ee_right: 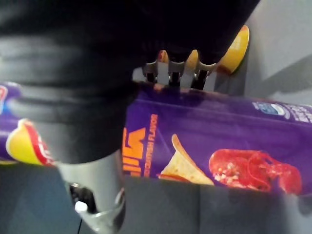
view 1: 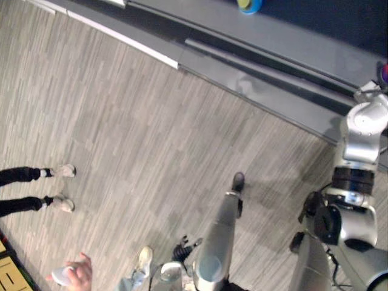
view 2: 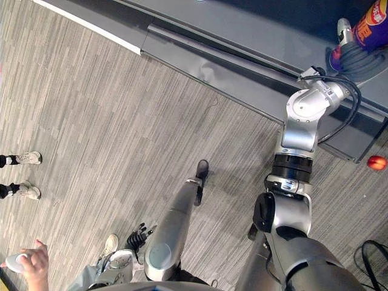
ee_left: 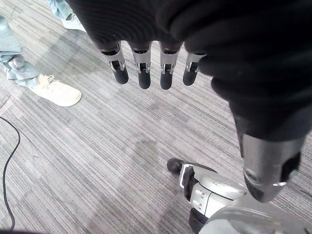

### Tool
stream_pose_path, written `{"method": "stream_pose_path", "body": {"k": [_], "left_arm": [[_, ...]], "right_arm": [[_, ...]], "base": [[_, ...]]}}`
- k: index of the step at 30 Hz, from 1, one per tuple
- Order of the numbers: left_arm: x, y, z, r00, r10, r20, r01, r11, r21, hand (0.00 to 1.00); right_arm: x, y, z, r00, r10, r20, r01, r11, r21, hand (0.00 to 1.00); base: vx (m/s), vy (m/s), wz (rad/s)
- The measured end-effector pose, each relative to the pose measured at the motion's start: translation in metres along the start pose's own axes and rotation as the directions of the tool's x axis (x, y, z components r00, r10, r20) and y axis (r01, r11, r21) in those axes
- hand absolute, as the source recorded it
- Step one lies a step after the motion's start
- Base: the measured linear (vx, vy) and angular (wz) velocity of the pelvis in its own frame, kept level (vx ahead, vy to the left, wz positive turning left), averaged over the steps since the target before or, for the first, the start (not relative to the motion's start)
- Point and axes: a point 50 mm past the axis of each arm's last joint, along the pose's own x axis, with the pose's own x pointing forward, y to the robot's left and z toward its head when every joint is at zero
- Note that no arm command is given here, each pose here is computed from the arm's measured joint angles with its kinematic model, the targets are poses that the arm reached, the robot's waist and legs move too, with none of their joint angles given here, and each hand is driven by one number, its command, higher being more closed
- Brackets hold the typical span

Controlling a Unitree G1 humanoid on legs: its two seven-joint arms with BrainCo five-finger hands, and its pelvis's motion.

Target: Put the gum and the chips on the shelf.

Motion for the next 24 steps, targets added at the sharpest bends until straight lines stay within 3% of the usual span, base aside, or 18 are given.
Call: {"method": "stream_pose_path", "body": {"k": [9,13,16,21,24], "left_arm": [[0.0,0.004,-0.002,1.0,0.023,-0.012,-0.023,0.999,-0.022,0.0],[-0.004,0.008,-0.012,0.998,0.047,-0.036,-0.049,0.997,-0.065,0.0],[-0.01,0.016,-0.023,0.995,0.076,-0.06,-0.082,0.991,-0.104,0.0],[-0.017,0.04,-0.03,0.985,0.158,-0.069,-0.168,0.97,-0.178,0.0],[-0.018,0.059,-0.03,0.967,0.237,-0.095,-0.251,0.952,-0.176,0.0]], "right_arm": [[-0.032,-0.015,-0.036,0.984,-0.033,-0.174,0.034,0.999,-0.001,0.0],[-0.061,-0.022,-0.063,0.958,0.002,-0.287,-0.013,0.999,-0.036,0.0],[-0.103,-0.029,-0.085,0.913,0.097,-0.395,-0.128,0.99,-0.053,0.0],[-0.185,-0.073,-0.13,0.722,0.226,-0.654,-0.352,0.934,-0.066,0.0],[-0.24,-0.126,-0.144,0.531,0.314,-0.787,-0.548,0.836,-0.037,0.0]], "base": [[-0.01,0.005,0.01],[0.0,0.0,0.0],[0.05,-0.001,0.0],[0.1,-0.035,0.09],[0.16,-0.02,0.03]]}}
